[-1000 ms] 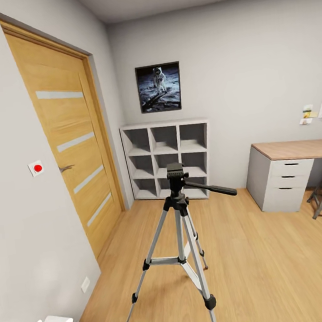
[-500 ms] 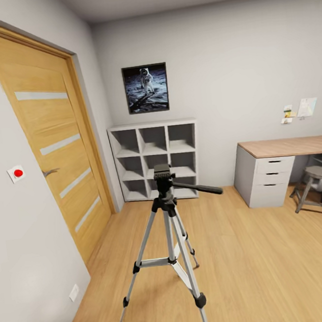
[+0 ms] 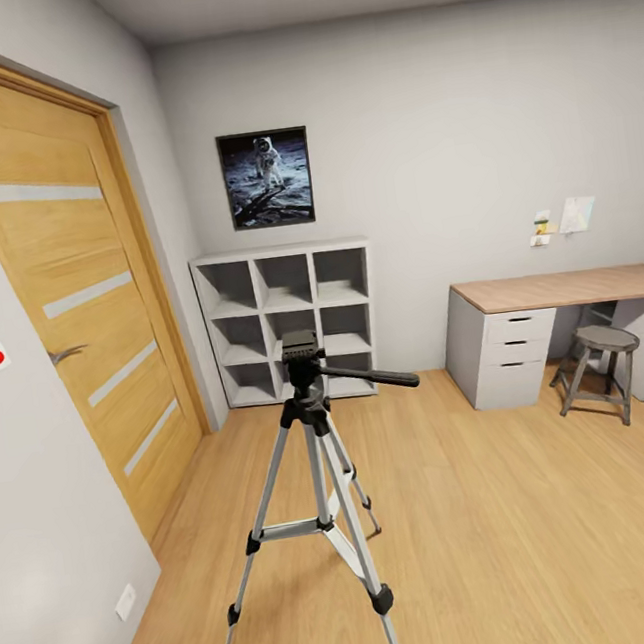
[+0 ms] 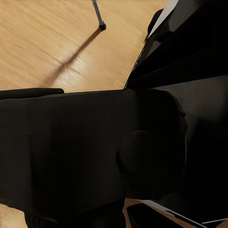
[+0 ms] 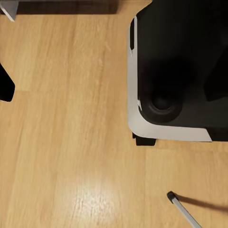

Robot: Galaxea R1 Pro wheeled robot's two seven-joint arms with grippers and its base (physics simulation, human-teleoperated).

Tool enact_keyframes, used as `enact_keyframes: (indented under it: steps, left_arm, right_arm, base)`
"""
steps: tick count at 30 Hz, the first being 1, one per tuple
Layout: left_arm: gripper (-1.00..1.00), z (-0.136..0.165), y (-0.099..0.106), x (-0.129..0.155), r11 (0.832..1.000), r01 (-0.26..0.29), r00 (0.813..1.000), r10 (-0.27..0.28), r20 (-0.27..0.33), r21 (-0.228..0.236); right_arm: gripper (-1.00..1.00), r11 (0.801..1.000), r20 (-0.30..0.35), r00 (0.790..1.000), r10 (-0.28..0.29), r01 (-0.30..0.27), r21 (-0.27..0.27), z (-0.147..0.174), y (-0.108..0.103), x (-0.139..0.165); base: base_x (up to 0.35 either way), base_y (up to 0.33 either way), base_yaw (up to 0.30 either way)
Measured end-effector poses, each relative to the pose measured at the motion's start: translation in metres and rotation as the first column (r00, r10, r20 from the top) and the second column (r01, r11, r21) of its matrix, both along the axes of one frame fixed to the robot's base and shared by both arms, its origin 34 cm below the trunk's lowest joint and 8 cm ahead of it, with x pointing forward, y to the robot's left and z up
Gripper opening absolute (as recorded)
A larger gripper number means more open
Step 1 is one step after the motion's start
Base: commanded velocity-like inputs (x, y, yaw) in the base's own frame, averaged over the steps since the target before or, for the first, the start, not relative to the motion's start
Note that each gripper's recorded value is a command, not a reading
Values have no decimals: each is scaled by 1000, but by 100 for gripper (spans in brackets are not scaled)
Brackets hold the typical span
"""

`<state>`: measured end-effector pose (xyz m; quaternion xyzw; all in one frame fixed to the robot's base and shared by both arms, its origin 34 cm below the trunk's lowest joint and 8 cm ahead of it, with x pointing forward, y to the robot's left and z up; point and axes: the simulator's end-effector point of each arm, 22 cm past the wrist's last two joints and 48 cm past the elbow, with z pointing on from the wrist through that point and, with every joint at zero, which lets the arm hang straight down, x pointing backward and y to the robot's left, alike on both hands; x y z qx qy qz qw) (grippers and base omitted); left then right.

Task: Attach the digital camera to the camera tripod in the bedroom.

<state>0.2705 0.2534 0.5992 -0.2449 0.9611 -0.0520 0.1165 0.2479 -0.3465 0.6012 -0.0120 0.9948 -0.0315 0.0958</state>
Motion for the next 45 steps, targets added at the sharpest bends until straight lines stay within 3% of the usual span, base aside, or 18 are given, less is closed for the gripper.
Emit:
enact_keyframes:
  steps: [31,34,37,40,45]
  left_arm:
    - [-100,0,2,0,1000,3,1000,-3,1,4]
    - [-100,2,30,7,999,1,1000,-1,8,33]
    - [-100,10,63,35,998,-1,999,-2,43,55]
    - [-100,22,82,64,999,12,998,-15,65,52]
    - [-100,43,94,104,999,37,995,-39,87,24]
  right_arm:
    - [100,1000,-4,1000,8,-8,-3,0,-1,0]
    - [100,1000,34,999,11,-11,-10,3,-6,16]
    - [100,999,145,989,26,-20,-46,18,-20,71]
    - [100,997,228,973,38,-22,-73,36,-28,118]
    - [100,996,265,963,37,-14,-89,59,-32,163]
  base:
    - [0,0,-2]
    - [0,0,0]
    - [0,0,0]
    - [0,0,0]
    - [0,0,0]
